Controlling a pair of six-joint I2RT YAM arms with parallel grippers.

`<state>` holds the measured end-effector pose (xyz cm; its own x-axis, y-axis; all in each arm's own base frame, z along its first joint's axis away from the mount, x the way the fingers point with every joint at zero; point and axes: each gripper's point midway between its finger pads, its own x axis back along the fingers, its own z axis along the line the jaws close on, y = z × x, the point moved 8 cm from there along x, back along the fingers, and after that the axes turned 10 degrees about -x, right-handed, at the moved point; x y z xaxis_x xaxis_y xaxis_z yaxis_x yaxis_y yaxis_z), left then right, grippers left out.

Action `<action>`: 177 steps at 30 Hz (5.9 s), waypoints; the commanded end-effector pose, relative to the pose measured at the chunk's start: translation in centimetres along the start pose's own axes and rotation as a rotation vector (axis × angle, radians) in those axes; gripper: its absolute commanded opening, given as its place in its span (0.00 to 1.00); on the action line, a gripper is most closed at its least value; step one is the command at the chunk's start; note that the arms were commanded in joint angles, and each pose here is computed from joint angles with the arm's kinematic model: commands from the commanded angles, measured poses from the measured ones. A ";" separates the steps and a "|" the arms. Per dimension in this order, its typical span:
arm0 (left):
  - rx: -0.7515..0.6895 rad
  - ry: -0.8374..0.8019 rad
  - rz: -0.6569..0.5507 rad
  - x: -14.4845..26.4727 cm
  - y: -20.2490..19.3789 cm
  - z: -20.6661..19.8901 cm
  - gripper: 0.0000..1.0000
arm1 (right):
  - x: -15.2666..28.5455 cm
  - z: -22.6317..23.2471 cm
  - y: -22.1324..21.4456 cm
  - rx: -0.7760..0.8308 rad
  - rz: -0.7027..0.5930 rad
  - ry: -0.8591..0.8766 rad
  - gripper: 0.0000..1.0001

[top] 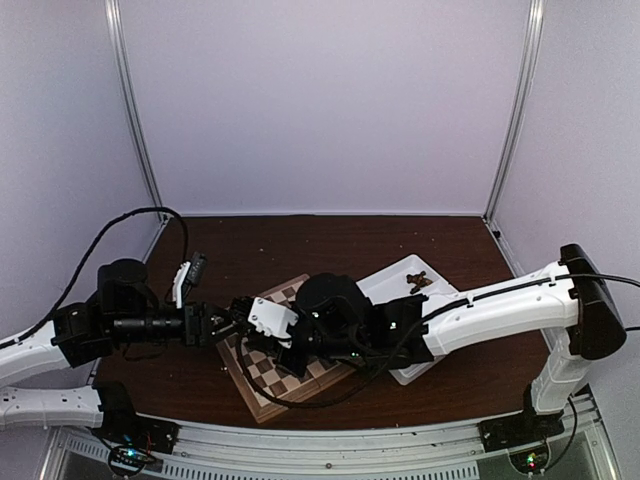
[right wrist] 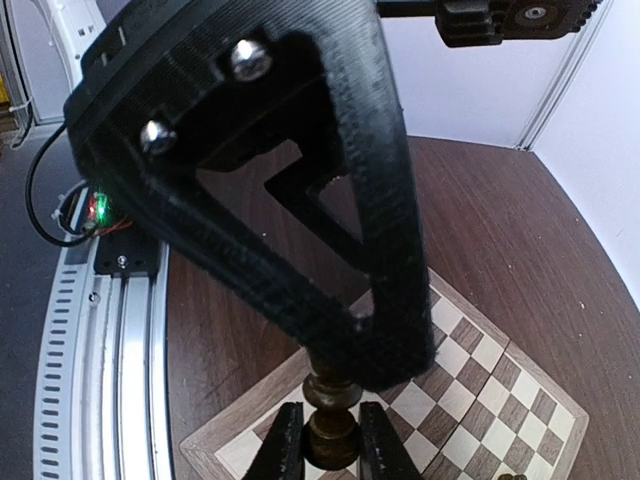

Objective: Set up the chess pieces on the board
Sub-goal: Place the chess piece on the chessboard.

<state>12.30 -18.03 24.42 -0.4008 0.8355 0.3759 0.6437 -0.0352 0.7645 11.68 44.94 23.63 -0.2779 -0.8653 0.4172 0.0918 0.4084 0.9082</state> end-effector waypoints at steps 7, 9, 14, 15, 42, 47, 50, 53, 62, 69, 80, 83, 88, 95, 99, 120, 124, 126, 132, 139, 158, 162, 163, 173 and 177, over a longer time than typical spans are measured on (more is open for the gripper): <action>-0.090 -0.155 -0.049 -0.7 1.5 -1.8 0.57 | -0.5 -0.2 1.8 -0.143 -0.070 0.060 0.14; -0.095 -0.169 -0.038 -0.9 1.5 -1.9 0.48 | -0.6 -0.3 1.6 -0.150 -0.071 0.063 0.14; -0.104 -0.165 -0.030 -1.0 1.5 -1.9 0.33 | -0.7 -0.5 1.5 -0.161 -0.074 0.063 0.14; -0.105 -0.162 -0.031 -1.0 1.5 -1.9 0.33 | -0.6 -0.7 1.5 -0.165 -0.075 0.058 0.14; -0.116 -0.149 -0.048 -0.5 1.7 -1.9 0.00 | -0.4 -1.5 1.1 -0.188 -0.073 0.061 0.14; -0.134 -0.124 -0.025 -0.8 1.7 -1.7 0.00 | -0.2 -1.7 1.1 -0.191 -0.076 0.057 0.22; -0.182 -0.084 -0.009 -0.8 2.1 -1.7 0.00 | 0.2 -1.8 1.2 -0.186 -0.085 0.054 0.37; -0.230 -0.017 0.000 -0.8 2.9 -1.5 0.00 | 1.1 -2.7 1.0 -0.180 -0.098 0.000 0.52; -0.288 0.173 0.102 -4.9 5.1 0.3 0.00 | 7.3 -8.5 0.6 -0.198 -0.087 -0.401 0.75; -0.372 0.128 0.116 -10.0 6.8 1.0 0.00 | 13.7 -14.1 -2.2 -0.278 0.032 -0.966 1.00; -0.406 0.131 0.237 -16.8 8.6 3.8 0.00 | 17.9 -17.9 -7.1 -0.435 0.114 -0.932 1.00; -0.426 0.134 0.255 -18.1 8.7 4.2 0.00 | 17.8 -17.9 -7.7 -0.458 0.158 -0.918 1.00; -0.469 0.137 0.236 -19.8 8.6 5.0 0.00 | 18.1 -17.5 -9.4 -0.451 0.123 -0.878 1.00; -0.472 0.182 0.232 -21.3 8.5 6.1 0.00 | 20.0 -17.1 -11.8 -0.395 0.059 -0.894 1.00; -0.468 0.198 0.241 -22.1 8.5 6.7 0.00 | 20.1 -16.8 -13.1 -0.424 -0.005 -0.832 1.00; -0.445 0.251 0.266 -23.2 7.5 9.6 0.00 | 19.1 -16.8 -15.4 -0.405 -0.044 -0.804 1.00; -0.452 0.248 0.268 -23.4 7.1 9.9 0.00 | 19.1 -16.7 -15.5 -0.403 -0.043 -0.794 1.00; -0.452 0.245 0.272 -23.6 6.9 10.0 0.00 | 19.1 -16.7 -15.5 -0.402 -0.042 -0.794 1.00; -0.446 0.232 0.278 -24.1 6.4 10.3 0.00 | 19.2 -16.6 -15.4 -0.401 -0.048 -0.787 1.00; -0.446 0.239 0.292 -24.4 6.2 10.6 0.00 | 19.2 -16.5 -15.4 -0.398 -0.050 -0.783 1.00; -0.439 0.227 0.327 -25.2 5.3 11.1 0.00 | 19.2 -16.5 -15.4 -0.397 -0.048 -0.781 1.00; -0.434 0.223 0.328 -25.3 5.3 11.1 0.00 | 19.1 -16.5 -15.4 -0.398 -0.043 -0.779 1.00; -0.433 0.221 0.330 -25.4 5.2 11.1 0.00 | 19.1 -16.6 -15.5 -0.398 -0.042 -0.778 1.00; -0.429 0.243 0.344 -25.4 5.0 11.5 0.09 | 18.9 -16.6 -15.4 -0.398 -0.037 -0.774 1.00; -0.427 0.242 0.345 -25.4 5.2 11.3 0.18 | 18.9 -16.6 -15.4 -0.398 -0.035 -0.772 1.00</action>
<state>32.43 -32.78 12.46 -0.3654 0.5829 0.7257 0.4795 -0.5503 0.6835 20.69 17.35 17.83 -0.8447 -0.3674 0.3892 0.3673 0.1310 0.9208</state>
